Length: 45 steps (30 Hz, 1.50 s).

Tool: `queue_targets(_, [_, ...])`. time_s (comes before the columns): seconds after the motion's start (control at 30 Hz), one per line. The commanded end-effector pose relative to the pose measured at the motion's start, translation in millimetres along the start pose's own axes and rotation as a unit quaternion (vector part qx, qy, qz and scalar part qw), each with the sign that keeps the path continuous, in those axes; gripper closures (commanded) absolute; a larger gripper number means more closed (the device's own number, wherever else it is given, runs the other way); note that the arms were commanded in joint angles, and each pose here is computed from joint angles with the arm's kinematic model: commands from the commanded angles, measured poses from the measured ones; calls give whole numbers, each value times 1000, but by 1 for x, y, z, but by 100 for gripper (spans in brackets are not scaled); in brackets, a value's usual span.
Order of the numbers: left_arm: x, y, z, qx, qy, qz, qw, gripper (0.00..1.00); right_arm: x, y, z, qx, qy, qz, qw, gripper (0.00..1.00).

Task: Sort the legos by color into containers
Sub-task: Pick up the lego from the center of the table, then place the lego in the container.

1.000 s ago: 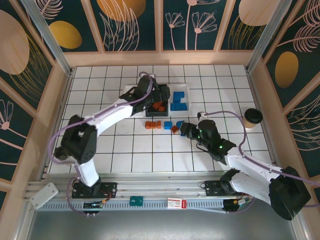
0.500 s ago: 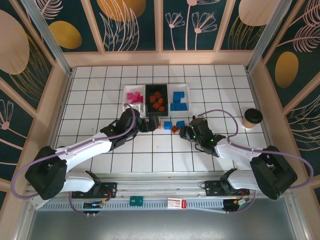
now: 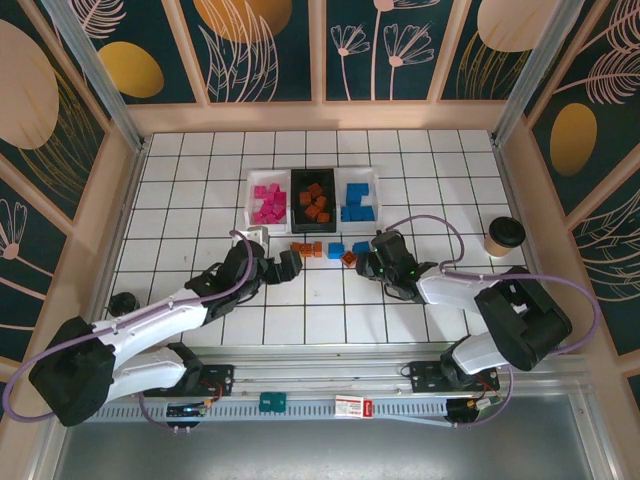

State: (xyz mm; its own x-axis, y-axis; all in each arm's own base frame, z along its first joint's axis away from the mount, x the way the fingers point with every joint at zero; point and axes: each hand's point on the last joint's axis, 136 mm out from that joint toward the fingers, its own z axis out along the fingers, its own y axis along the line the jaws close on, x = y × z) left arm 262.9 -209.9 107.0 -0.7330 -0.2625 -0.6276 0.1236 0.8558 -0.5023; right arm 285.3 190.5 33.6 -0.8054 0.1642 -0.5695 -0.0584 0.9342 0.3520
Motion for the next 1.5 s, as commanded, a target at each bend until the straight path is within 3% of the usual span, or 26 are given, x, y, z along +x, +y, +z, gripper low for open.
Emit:
queue_targets(0.0, [0,5,-3,-3,-13,-14,1000,1,-13,6,0,-9,-19,-3,1000,60])
queue_targets(0.23, [3,14,-7,-12,-19,-14,1000,1,-22,12,-25,-28,-39,-10,999,74])
queue_targets(0.5, [5,19,-7,-18,-20,-16,1000,1,-99,71,-75,-107,-109,-45,987,76])
queue_targets(0.67, [6,19,-8,-19,-17,-20,999,1,-143,87,-44,-106,-106,-44,988,76])
queue_targets(0.9, [5,21,-16,-20,-23,-25,999,1,-166,50,18,-8,-81,-37,996,76])
queue_targets(1.0, [4,23,-18,-22,-26,-26,999,1,-167,46,32,9,-74,-40,996,73])
queue_targets(1.2, [3,24,-20,-27,-29,-23,999,1,-174,51,31,4,-82,-41,996,50])
queue_targets(1.47, [-4,19,-20,-24,-35,-17,999,1,-172,72,-13,-31,-114,-48,992,43])
